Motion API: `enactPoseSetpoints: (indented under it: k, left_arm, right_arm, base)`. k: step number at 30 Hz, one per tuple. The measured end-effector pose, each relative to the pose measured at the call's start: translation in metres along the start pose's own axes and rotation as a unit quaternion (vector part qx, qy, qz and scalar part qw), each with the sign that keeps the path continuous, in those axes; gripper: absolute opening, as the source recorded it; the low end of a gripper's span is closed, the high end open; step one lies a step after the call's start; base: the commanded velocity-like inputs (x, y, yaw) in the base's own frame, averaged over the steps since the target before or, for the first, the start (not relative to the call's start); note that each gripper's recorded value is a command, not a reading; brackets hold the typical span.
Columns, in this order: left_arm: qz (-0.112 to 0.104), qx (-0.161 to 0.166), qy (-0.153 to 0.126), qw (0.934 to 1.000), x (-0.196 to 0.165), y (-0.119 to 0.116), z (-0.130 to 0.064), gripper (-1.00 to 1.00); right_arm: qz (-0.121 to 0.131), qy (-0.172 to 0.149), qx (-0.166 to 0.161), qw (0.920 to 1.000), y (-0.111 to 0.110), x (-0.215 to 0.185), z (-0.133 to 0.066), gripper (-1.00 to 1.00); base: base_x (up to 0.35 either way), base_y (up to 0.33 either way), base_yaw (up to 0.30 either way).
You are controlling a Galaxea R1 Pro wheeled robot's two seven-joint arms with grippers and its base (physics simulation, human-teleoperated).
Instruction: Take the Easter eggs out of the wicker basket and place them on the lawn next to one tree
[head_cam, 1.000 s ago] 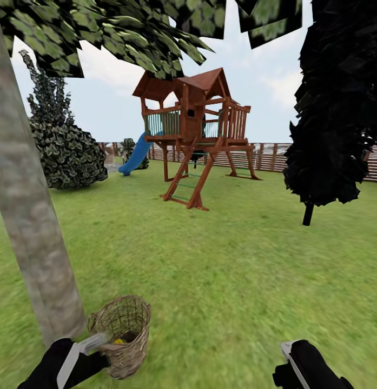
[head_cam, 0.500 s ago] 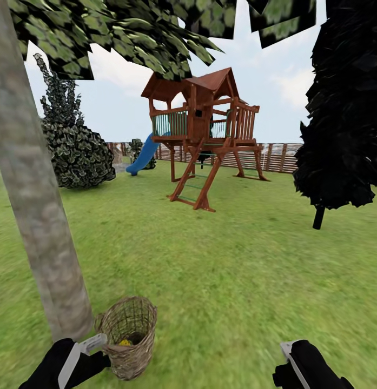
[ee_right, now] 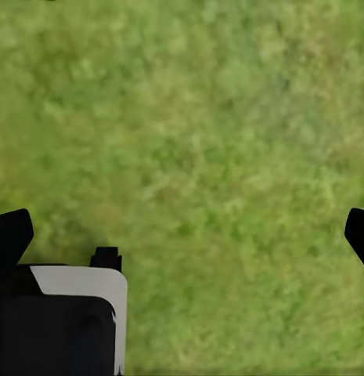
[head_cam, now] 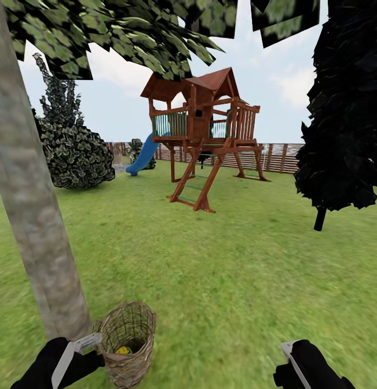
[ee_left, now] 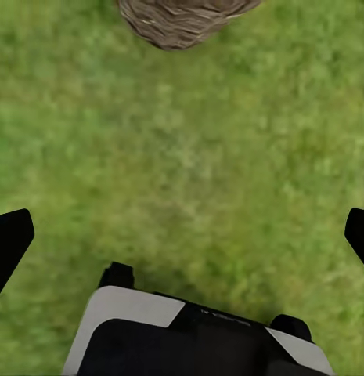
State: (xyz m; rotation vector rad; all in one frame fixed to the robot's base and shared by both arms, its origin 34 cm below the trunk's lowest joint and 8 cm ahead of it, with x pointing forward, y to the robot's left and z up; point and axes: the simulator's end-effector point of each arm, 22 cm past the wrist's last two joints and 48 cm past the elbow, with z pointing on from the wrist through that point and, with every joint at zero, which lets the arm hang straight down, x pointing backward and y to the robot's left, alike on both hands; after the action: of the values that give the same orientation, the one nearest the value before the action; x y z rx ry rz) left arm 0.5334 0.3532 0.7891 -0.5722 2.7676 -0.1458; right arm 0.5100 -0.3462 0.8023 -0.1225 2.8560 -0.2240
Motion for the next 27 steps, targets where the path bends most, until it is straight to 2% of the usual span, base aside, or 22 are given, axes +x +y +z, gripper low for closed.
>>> enactPoseSetpoints:
  k: [10,27]
  left_arm:
    - [0.0,0.002,0.001,1.0,0.003,-0.004,-0.008,1.0]
    - [0.0,0.001,0.001,1.0,0.007,-0.003,-0.021,1.0]
  right_arm:
    - [0.0,0.001,0.0,1.0,-0.001,0.002,-0.009,1.0]
    - [0.001,0.001,0.001,1.0,-0.004,0.005,-0.023,1.0]
  base:
    - [0.032,-0.014,0.0]
    - [0.286,-0.082,0.0]
